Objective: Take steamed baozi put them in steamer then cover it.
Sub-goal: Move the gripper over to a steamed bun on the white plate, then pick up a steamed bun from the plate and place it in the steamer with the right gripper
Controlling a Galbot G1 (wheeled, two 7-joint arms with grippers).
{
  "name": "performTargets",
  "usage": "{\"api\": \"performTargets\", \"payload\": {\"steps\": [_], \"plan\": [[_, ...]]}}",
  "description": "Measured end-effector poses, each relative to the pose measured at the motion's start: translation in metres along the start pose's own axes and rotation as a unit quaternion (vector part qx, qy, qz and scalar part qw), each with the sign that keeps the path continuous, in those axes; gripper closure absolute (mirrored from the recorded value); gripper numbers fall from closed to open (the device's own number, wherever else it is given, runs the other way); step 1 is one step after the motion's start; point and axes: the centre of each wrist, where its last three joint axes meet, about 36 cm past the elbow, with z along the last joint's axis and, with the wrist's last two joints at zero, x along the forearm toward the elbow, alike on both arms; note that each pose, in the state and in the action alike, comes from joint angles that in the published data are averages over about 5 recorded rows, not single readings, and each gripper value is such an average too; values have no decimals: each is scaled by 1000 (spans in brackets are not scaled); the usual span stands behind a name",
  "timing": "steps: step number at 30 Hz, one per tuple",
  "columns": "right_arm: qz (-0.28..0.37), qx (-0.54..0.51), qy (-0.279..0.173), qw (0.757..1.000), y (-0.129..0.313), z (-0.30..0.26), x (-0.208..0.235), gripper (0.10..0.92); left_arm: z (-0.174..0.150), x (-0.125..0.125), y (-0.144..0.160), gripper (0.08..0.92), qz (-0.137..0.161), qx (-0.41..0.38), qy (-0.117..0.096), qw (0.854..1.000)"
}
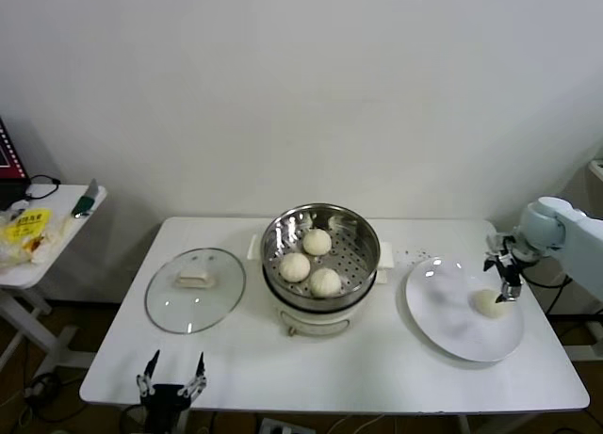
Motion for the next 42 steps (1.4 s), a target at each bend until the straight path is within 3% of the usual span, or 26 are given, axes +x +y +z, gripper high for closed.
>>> {"api": "performTargets", "payload": {"steps": [12, 29, 36, 42], "plan": [[-31, -13, 17, 999, 3, 8, -40, 200, 1, 1, 1, 177, -3, -3, 2, 1000], [-39, -19, 16, 999, -5, 3, -57, 203, 1, -2, -2, 177, 0, -8, 1, 1000], [-39, -19, 19, 999, -6, 6, -57, 324, 1, -1, -2, 177, -1, -8, 1, 1000], [-36, -23, 17, 999, -9, 7, -53, 351, 1, 0, -2, 177, 0, -7, 1, 1000]]}}
